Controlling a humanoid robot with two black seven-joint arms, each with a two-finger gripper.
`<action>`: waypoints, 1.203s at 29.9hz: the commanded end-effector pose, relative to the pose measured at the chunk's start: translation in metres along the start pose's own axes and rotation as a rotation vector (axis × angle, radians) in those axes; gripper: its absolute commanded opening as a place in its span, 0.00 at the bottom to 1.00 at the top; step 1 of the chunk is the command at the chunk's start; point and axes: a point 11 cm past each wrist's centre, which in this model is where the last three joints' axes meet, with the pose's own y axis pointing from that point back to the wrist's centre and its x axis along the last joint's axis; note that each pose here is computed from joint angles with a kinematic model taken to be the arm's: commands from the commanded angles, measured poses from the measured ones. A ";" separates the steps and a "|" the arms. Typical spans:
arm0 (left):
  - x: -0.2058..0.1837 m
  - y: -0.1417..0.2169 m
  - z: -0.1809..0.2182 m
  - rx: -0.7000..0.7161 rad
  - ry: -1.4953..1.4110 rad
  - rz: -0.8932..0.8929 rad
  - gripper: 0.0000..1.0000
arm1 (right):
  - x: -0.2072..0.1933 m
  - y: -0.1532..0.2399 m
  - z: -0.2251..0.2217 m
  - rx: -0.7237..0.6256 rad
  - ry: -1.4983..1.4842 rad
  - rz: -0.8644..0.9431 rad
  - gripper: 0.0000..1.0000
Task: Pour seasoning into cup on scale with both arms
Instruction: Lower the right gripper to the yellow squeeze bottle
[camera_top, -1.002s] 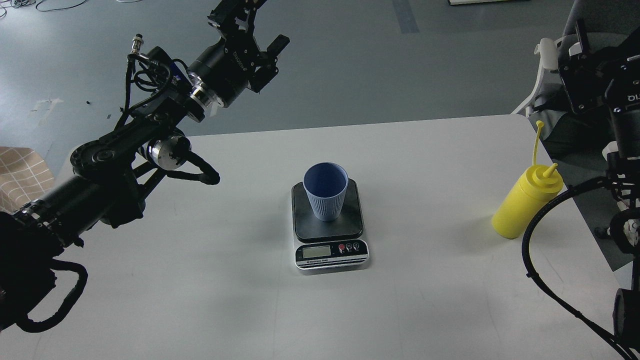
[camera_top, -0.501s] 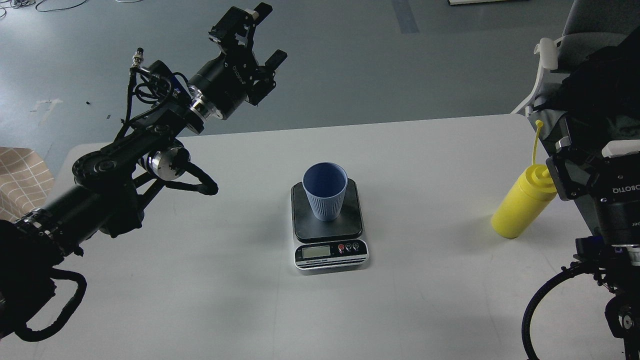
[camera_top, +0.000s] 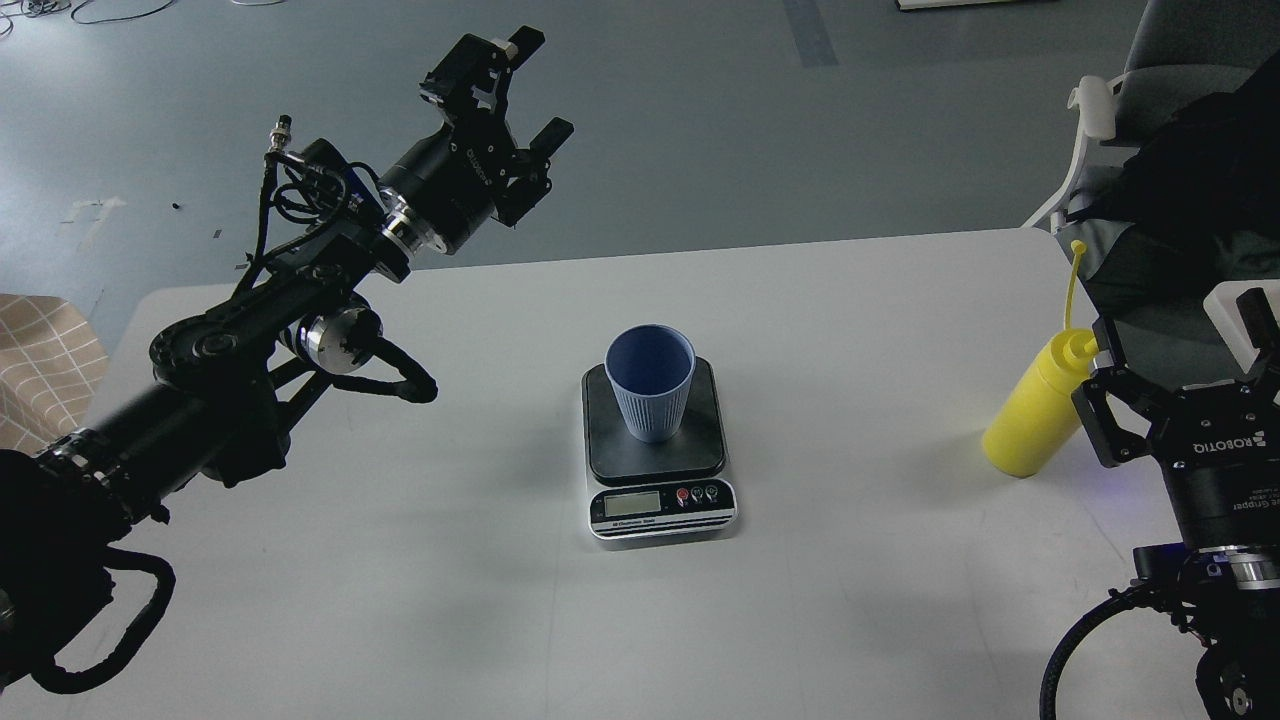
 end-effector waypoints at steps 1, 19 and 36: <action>0.000 0.000 0.001 -0.001 -0.001 -0.001 0.98 | 0.009 0.003 0.004 -0.014 0.002 0.030 1.00; -0.006 0.000 -0.007 0.006 0.012 0.000 0.98 | 0.049 0.021 0.005 0.013 -0.028 0.159 1.00; -0.002 0.000 -0.003 0.003 0.003 0.004 0.98 | 0.094 0.039 0.010 -0.003 -0.026 0.303 1.00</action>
